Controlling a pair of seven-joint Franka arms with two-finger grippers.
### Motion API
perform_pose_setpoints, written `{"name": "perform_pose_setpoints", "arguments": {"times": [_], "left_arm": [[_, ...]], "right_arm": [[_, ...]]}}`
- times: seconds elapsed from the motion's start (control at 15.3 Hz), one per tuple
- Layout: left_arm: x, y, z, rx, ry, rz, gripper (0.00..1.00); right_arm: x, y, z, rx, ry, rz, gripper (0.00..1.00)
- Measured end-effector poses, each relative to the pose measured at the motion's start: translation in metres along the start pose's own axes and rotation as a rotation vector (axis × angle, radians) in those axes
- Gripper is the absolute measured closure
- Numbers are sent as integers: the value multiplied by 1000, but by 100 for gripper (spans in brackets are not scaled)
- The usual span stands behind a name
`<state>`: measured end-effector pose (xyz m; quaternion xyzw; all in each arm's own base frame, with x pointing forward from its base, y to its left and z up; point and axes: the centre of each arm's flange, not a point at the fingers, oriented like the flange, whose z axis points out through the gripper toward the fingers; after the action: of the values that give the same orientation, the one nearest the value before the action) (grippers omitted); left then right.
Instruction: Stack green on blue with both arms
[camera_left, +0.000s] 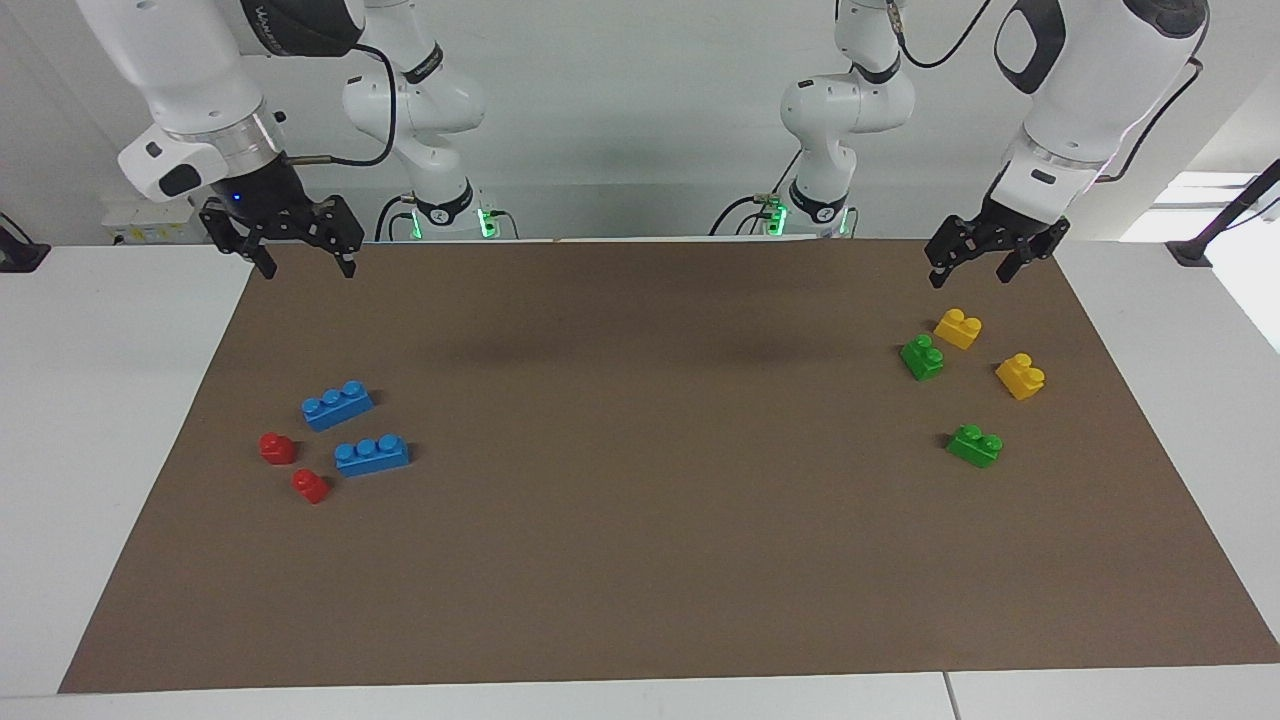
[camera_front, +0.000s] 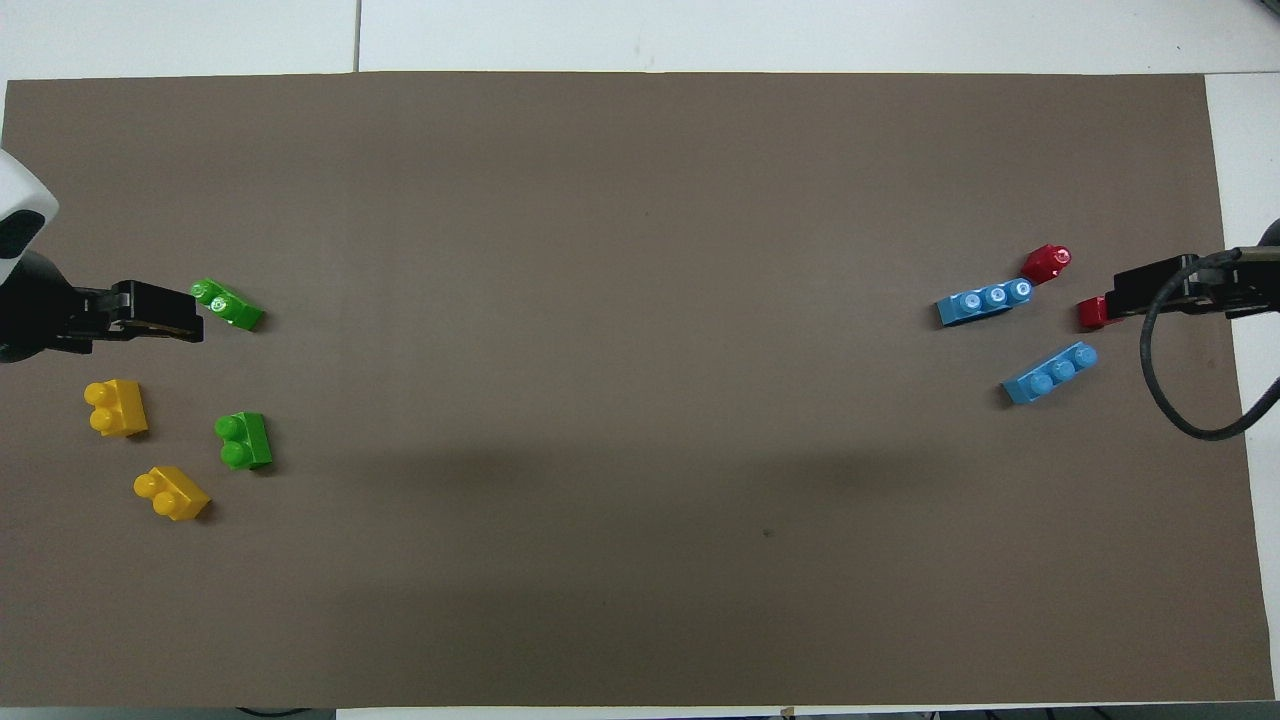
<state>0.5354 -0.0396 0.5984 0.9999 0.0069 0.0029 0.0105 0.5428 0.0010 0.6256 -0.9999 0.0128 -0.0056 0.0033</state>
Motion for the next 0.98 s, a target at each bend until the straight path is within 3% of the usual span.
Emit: {"name": "perform_pose_setpoints", "arguments": {"times": [0.46, 0.79, 0.98], "left_arm": [[0, 0, 0, 0, 0, 0, 0], [0, 0, 0, 0, 0, -1, 0], [0, -2, 0, 0, 0, -51, 0]], "right_arm": [[0, 0, 0, 0, 2, 0, 0], [5, 0, -3, 33, 42, 9, 0], [12, 4, -1, 47, 81, 115, 0]]}}
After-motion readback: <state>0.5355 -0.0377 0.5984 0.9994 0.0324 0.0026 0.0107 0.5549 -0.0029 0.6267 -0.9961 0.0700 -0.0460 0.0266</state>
